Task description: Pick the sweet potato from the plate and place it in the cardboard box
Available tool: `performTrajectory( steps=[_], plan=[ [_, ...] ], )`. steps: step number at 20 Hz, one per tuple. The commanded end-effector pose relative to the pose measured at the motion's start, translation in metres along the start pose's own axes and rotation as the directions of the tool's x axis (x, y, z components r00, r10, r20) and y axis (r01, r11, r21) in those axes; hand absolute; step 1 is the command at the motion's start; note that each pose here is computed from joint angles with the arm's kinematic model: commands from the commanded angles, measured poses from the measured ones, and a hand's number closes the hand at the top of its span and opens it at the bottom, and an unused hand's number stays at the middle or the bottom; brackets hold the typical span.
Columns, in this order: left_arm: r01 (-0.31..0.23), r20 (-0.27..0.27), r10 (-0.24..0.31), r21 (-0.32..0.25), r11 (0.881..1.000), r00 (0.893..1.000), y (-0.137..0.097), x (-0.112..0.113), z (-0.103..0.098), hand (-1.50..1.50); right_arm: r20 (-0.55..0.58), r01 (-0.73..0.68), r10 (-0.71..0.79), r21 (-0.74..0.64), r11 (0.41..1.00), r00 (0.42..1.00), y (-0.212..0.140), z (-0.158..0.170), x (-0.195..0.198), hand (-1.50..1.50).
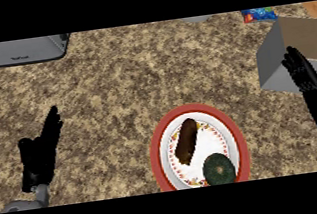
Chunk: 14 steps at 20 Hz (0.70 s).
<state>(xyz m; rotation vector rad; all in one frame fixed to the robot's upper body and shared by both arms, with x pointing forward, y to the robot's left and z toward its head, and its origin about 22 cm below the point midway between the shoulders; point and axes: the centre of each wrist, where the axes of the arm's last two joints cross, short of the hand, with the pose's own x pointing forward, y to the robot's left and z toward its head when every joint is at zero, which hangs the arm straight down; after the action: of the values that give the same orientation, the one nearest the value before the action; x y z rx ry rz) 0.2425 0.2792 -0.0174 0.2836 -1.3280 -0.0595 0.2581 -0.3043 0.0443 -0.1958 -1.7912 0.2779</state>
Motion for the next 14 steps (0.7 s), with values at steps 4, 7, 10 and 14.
performTrajectory(
  steps=[4, 7, 10, 14],
  plan=[
    [0.157, 0.313, -0.112, -0.121, 0.98, 0.943, -0.001, 0.06, -0.015, 0.0, 0.084, -0.248, 0.263, -0.162, 0.955, 0.961, 0.018, -0.033, 0.069, -1.5],
    [0.202, 0.383, -0.122, -0.174, 0.964, 0.916, -0.006, 0.069, -0.015, 0.0, -0.067, -0.607, 0.603, -0.083, 0.791, 0.795, -0.028, -0.028, 0.055, -1.5],
    [0.237, 0.446, -0.121, -0.214, 0.948, 0.887, -0.003, 0.088, -0.019, 0.0, -0.085, -0.622, 0.616, -0.12, 0.774, 0.783, 0.005, -0.029, 0.075, -1.5],
    [0.259, 0.464, -0.124, -0.24, 0.935, 0.877, -0.005, 0.087, -0.017, 0.0, -0.057, -0.792, 0.79, -0.019, 0.61, 0.61, 0.025, -0.027, 0.104, -1.5]
  ],
)
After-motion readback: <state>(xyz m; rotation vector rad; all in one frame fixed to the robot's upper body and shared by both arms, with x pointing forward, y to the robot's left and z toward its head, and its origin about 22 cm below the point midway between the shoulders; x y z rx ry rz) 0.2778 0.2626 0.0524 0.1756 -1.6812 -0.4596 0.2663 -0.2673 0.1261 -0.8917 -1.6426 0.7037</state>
